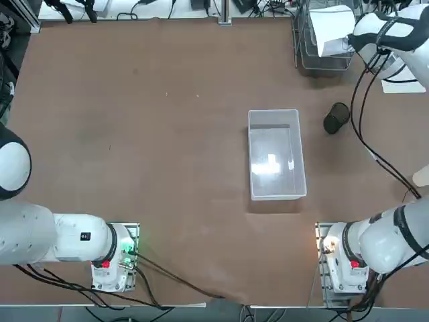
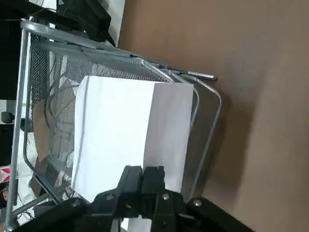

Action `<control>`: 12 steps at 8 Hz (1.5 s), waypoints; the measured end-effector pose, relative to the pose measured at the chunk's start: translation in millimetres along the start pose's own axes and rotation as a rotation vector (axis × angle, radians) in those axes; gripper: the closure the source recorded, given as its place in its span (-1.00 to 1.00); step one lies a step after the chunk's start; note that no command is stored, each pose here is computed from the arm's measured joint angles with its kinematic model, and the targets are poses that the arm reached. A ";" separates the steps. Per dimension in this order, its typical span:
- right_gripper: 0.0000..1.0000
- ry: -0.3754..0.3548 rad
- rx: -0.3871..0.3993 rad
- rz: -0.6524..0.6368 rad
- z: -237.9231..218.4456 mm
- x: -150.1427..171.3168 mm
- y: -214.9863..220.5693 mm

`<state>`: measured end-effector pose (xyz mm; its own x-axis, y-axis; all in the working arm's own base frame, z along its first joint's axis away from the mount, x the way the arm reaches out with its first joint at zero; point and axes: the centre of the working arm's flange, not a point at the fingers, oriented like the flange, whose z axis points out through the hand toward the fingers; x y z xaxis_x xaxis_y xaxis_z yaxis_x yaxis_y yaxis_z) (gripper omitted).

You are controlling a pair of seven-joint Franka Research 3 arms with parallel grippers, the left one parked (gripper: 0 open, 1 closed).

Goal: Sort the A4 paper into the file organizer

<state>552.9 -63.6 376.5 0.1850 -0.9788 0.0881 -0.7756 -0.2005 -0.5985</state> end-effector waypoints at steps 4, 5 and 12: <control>0.97 0.013 0.021 -0.011 -2.5 -5.7 -3.9; 0.97 0.013 0.018 -0.013 -1.0 -6.8 -2.8; 0.97 0.016 -0.021 -0.011 8.5 -9.4 18.2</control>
<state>542.1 -57.7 358.1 0.1842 -0.9770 0.1072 -0.7861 -0.2119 -0.5806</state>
